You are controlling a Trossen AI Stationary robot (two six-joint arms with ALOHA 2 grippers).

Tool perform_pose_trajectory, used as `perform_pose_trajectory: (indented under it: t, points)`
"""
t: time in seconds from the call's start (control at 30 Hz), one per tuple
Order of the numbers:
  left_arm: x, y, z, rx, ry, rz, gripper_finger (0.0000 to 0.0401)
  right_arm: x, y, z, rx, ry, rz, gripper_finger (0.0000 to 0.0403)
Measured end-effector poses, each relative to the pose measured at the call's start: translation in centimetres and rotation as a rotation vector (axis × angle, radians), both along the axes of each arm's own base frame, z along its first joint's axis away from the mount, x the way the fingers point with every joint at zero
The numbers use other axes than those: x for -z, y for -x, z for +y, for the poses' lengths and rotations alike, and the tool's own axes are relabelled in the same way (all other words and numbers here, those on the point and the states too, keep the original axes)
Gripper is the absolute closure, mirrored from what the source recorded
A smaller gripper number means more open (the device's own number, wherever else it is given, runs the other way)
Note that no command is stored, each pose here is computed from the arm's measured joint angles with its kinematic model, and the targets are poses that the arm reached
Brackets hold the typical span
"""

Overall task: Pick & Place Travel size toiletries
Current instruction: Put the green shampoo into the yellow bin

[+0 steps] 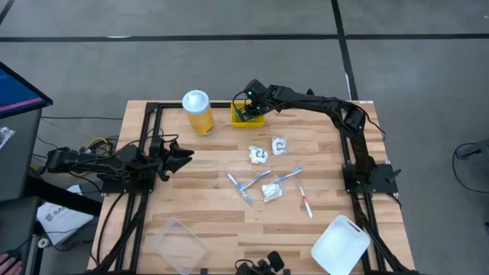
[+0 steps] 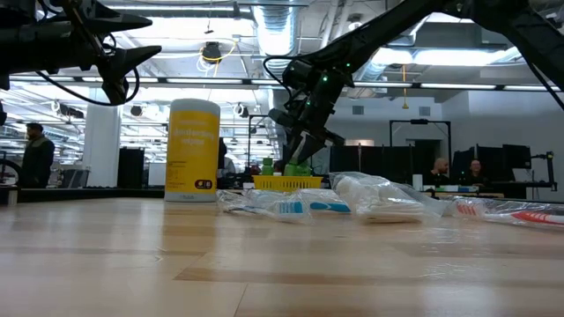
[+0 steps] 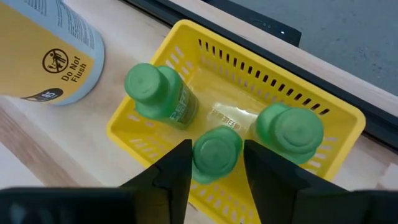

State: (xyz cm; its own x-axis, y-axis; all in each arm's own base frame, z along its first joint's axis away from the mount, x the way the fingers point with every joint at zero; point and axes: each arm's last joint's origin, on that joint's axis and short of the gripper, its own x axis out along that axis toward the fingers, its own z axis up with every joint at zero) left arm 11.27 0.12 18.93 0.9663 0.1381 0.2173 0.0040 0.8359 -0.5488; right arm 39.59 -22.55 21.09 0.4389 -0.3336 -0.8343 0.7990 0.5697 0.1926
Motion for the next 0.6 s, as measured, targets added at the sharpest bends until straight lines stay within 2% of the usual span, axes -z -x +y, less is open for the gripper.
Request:
perform_pose_trajectory:
  t: [0.6]
  points:
    - [-0.05, 0.01, 0.0, 0.0, 0.0, -0.006, 0.0229, -0.24, -0.23, -0.13, -0.031, 0.033, -0.017, 0.019]
